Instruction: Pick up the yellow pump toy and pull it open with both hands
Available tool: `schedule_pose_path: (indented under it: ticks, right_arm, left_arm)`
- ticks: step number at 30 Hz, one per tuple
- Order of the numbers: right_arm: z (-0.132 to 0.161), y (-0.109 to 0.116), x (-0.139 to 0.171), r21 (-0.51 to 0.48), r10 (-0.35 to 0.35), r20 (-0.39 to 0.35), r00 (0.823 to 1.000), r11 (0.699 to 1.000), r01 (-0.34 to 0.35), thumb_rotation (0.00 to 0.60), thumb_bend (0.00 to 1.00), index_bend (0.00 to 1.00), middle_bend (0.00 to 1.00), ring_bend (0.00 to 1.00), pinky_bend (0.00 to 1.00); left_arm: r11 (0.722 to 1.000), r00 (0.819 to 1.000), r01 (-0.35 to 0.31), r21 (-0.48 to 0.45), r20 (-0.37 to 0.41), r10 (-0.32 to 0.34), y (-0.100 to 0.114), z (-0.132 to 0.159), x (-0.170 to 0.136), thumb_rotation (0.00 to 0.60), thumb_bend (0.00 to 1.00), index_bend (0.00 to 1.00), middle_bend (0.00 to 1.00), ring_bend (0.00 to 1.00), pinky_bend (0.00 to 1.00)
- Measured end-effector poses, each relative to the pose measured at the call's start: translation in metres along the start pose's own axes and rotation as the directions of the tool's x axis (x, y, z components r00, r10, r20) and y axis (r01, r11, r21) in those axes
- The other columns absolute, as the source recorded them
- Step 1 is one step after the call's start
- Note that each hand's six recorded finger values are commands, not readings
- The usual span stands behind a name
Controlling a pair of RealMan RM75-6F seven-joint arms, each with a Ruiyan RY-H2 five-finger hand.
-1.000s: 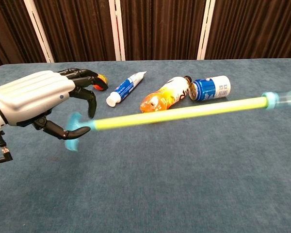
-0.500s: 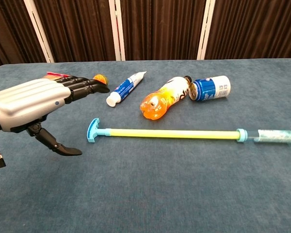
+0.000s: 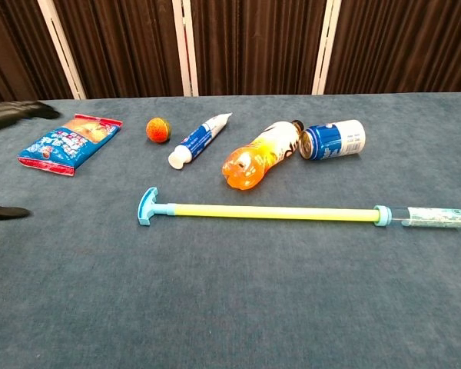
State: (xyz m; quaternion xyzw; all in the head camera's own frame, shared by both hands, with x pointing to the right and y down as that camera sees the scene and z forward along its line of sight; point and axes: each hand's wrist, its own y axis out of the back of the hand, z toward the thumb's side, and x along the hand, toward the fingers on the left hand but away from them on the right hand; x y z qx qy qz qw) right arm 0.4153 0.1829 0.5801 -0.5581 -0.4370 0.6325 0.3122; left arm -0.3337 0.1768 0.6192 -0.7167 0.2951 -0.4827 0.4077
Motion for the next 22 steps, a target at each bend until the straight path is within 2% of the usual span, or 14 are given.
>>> schedule_pose_path:
  ticks: [4, 7, 15, 22]
  right_arm:
    - [0.001, 0.007, 0.010, 0.040, -0.054, -0.079, 0.995, 0.998, 0.058, 0.600, 0.09, 0.04, 0.00, 0.00, 0.00]
    - [-0.006, 0.012, 0.021, 0.054, -0.093, -0.104, 0.990, 0.994, 0.099, 0.600, 0.09, 0.04, 0.00, 0.00, 0.00]
    - [-0.027, 0.020, 0.042, 0.073, -0.141, -0.103, 0.985, 0.986, 0.149, 0.600, 0.11, 0.04, 0.00, 0.00, 0.00]
    - [-0.033, 0.022, 0.051, 0.072, -0.151, -0.093, 0.984, 0.985, 0.158, 0.600, 0.13, 0.04, 0.00, 0.00, 0.00]
  left_arm:
    - [1.000, 0.995, 0.002, 0.004, -0.103, -0.002, 0.010, -0.030, -0.025, 0.600, 0.00, 0.04, 0.00, 0.00, 0.04]
    - [1.000, 0.990, -0.018, 0.015, -0.142, 0.020, 0.016, -0.043, -0.039, 0.600, 0.00, 0.03, 0.00, 0.00, 0.04]
    - [0.986, 0.975, -0.140, 0.091, -0.159, 0.154, 0.034, -0.067, -0.068, 0.600, 0.00, 0.02, 0.00, 0.00, 0.04]
    - [0.980, 0.947, -0.175, 0.090, -0.258, 0.193, 0.044, -0.090, -0.090, 0.600, 0.00, 0.01, 0.00, 0.00, 0.04]
